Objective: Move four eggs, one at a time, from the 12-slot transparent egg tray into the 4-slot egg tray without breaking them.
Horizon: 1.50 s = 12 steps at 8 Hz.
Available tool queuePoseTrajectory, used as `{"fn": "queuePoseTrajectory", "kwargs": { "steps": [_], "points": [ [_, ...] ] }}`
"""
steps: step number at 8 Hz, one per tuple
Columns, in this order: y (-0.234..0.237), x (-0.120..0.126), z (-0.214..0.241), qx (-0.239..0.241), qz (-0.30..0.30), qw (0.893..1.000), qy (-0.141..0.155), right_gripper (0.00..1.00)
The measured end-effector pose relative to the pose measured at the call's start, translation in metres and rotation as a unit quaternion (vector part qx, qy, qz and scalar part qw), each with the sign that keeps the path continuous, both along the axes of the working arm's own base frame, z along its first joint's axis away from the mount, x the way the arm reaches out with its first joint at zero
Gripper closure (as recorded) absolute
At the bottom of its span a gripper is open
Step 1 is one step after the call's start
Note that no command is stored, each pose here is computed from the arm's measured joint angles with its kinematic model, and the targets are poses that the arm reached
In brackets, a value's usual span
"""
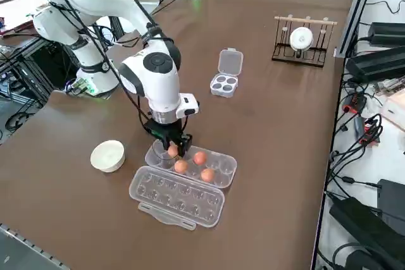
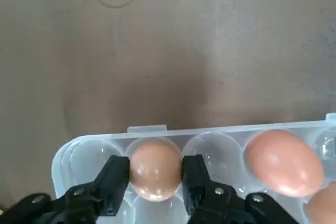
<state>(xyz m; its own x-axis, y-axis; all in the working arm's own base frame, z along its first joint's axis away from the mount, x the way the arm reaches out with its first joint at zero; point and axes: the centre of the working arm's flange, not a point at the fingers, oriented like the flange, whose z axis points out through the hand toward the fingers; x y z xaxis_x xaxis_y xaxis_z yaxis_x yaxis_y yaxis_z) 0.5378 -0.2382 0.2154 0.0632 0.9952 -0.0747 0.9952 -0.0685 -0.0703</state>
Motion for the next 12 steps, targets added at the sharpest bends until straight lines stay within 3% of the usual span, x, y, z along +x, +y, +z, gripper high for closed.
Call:
{"fn": "queuePoseTrajectory", "kwargs": {
  "steps": [3,5,7,9,12],
  "points": [
    [-0.004,0.003,0.017,-0.001,-0.004,1.000,0.005,0.42],
    [-0.009,0.013,0.068,-0.004,-0.017,1.000,0.014,0.42],
    [0.004,0.021,0.126,-0.012,-0.070,0.997,0.014,0.42],
    [0.056,0.026,0.162,-0.022,-0.155,0.988,0.020,0.42],
    [0.164,0.040,0.150,-0.010,-0.260,0.965,0.042,0.42]
  ]
}}
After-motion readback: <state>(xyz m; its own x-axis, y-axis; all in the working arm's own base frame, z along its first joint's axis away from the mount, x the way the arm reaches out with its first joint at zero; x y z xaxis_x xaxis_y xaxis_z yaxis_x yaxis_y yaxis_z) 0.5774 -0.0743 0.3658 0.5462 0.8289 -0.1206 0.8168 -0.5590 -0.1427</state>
